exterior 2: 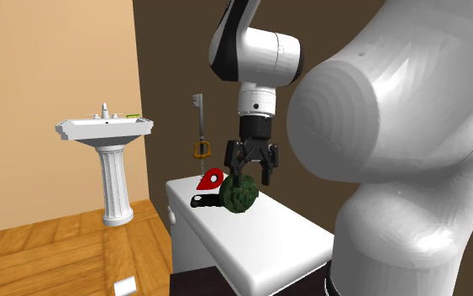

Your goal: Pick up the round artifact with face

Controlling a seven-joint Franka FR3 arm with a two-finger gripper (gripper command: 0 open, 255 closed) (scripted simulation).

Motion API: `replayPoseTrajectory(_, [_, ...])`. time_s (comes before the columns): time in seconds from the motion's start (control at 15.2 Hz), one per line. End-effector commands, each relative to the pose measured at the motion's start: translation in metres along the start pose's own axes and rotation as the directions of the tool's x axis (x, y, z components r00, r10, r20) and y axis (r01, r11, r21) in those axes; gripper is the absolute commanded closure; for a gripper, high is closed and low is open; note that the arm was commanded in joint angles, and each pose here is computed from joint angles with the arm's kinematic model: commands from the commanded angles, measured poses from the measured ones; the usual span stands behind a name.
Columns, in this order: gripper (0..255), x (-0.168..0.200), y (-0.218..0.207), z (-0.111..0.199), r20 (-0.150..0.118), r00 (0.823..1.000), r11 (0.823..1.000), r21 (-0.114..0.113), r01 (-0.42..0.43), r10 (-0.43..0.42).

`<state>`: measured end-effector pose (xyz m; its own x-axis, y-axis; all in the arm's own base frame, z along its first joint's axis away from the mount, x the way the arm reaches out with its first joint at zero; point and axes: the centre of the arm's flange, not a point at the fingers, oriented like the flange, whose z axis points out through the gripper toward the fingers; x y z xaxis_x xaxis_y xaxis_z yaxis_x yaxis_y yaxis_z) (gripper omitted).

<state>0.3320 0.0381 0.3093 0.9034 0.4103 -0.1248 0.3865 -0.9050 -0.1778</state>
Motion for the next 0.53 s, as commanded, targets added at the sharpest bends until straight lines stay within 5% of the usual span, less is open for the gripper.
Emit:
replayPoseTrajectory(0.0, [0,0.0,0.002,0.011,-0.001,1.0,1.0,0.0,0.001,-0.001])
replayPoseTrajectory(0.26, [0,0.002,0.004,0.024,-0.001,1.0,1.0,0.0,0.001,-0.001])
replayPoseTrajectory(0.33, [255,0.001,0.004,0.024,-0.001,1.0,1.0,0.0,0.001,-0.001])
replayPoseTrajectory(0.46, [255,0.001,0.004,0.024,-0.001,1.0,1.0,0.0,0.001,-0.001])
